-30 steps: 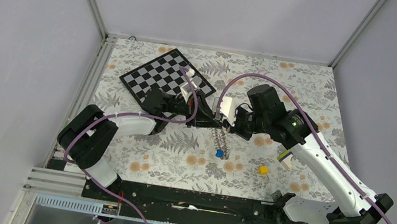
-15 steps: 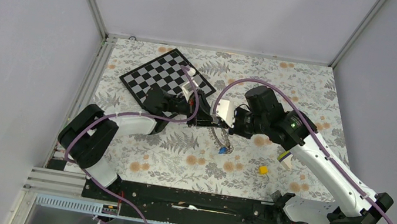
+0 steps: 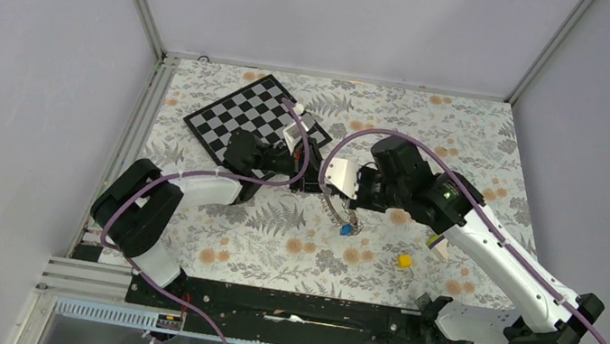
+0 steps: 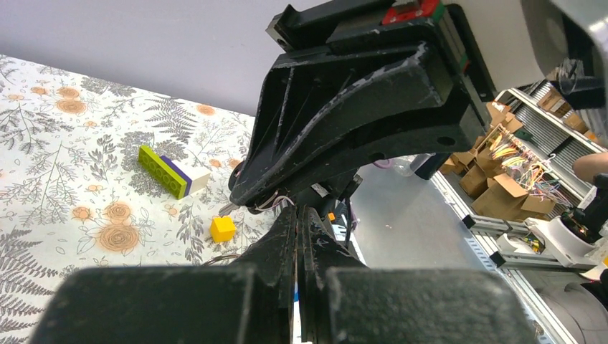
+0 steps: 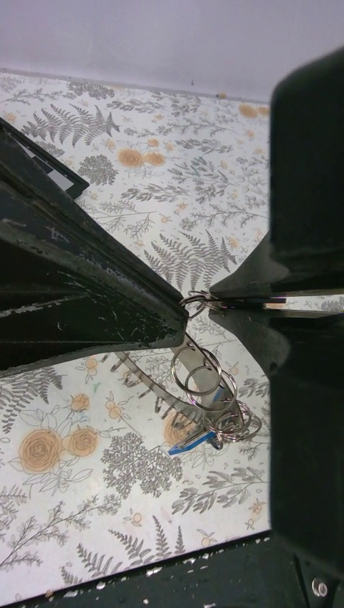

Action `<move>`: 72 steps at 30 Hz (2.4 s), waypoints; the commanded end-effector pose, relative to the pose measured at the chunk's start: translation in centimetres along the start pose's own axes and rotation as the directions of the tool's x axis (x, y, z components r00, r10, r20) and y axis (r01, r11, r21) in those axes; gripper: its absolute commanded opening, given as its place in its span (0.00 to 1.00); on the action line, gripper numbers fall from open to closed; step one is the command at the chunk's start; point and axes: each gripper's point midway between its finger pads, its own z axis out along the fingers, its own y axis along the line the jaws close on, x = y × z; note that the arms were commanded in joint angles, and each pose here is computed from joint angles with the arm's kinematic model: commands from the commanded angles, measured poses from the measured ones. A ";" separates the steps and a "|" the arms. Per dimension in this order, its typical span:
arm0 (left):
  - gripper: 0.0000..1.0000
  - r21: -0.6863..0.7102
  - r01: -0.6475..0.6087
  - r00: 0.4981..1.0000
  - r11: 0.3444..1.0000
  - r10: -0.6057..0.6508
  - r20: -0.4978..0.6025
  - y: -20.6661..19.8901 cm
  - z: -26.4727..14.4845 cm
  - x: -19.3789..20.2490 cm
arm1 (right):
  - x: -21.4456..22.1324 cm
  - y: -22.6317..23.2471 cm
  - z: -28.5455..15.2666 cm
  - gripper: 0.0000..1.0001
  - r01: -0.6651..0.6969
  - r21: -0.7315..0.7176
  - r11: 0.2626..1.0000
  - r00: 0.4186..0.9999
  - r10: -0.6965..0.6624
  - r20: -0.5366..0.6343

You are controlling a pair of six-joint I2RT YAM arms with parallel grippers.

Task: Put the keys on the keyring

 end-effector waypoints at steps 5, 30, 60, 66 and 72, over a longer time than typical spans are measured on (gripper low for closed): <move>0.00 0.053 -0.016 0.999 0.998 0.017 -0.033 -1.0 0.7 -0.5 | -0.7 -3.5 -1.2 0.00 0.099 0.167 0.981 0.995 -0.092 -0.048; 0.46 -0.049 -0.018 0.998 0.999 0.015 -0.059 2.4 0.4 0.2 | 0.6 -3.9 -1.0 0.00 0.219 0.204 0.954 0.967 -0.185 -0.173; 0.82 -0.633 -0.215 0.972 0.744 0.225 -0.065 9.9 -13.1 -9.6 | -1.1 1.6 5.5 0.00 0.212 -0.009 0.977 0.966 -0.211 -0.152; 0.82 -0.594 -0.286 0.958 0.752 0.241 -0.155 10.0 -13.1 -8.8 | 5.3 6.0 7.4 0.00 0.170 -0.103 0.980 0.945 -0.192 -0.265; 0.82 -0.603 -0.330 0.944 0.726 0.238 -0.230 10.9 -13.9 -7.7 | 9.9 8.8 7.4 0.00 0.134 -0.144 0.981 0.923 -0.176 -0.343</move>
